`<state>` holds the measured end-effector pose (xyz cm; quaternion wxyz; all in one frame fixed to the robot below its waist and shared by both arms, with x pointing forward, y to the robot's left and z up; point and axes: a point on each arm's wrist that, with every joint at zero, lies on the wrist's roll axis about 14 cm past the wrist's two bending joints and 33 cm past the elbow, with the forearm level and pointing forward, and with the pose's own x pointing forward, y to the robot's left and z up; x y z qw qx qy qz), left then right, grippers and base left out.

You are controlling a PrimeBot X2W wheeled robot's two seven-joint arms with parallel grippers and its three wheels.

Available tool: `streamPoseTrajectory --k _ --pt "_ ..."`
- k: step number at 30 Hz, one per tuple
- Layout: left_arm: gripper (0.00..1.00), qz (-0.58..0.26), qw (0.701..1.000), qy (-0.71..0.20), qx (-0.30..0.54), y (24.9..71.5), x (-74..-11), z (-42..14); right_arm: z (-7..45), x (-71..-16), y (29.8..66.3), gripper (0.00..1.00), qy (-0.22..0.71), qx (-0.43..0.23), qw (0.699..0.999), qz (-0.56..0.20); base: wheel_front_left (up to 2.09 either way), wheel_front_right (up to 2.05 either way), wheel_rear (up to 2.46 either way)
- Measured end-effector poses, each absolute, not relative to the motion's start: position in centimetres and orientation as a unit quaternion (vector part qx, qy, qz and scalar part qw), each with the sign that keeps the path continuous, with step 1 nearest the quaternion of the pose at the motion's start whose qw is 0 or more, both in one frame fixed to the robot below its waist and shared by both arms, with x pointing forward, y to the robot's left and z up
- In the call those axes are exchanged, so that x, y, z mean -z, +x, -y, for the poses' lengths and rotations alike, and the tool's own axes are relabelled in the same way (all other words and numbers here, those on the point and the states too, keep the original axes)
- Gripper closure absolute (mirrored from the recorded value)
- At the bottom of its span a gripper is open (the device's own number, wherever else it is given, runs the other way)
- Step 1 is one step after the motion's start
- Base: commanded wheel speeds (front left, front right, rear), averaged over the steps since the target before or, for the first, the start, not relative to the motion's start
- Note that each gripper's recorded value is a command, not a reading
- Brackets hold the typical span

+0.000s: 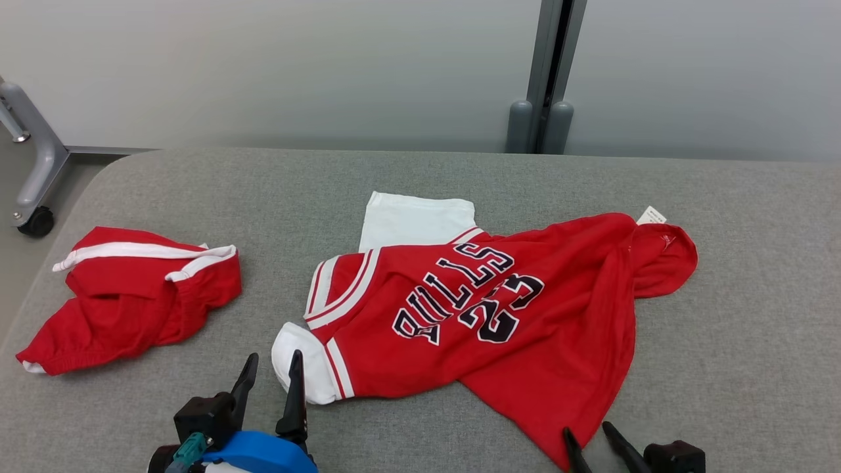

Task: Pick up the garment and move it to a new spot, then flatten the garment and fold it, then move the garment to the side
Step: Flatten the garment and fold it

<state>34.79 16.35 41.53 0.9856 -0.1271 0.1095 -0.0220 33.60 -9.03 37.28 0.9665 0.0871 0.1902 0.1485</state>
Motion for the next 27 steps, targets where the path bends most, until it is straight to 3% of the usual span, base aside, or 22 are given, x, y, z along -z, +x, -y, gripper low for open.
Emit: streamPoseTrajectory --k 9,11,17,27 --pt "0.0 -0.104 0.986 -0.126 0.016 34.7 -41.8 -16.9 6.8 -36.4 32.0 0.0 0.09 -0.184 0.956 -0.211 0.0 0.0 0.0" --pt "0.0 -0.104 0.986 -0.127 0.016 34.7 -41.8 -16.9 6.9 -36.3 32.1 1.0 0.093 -0.182 0.956 -0.212 0.0 0.0 0.0" --pt "0.0 -0.103 0.986 -0.128 0.014 34.8 -41.8 -17.0 9.5 -36.5 33.4 1.0 0.095 -0.135 0.965 -0.204 0.0 0.0 0.0" --pt "0.0 -0.103 0.985 -0.134 0.014 34.7 -41.8 -16.8 19.4 -37.3 33.2 1.0 0.032 -0.012 0.983 -0.18 0.0 0.0 0.0"
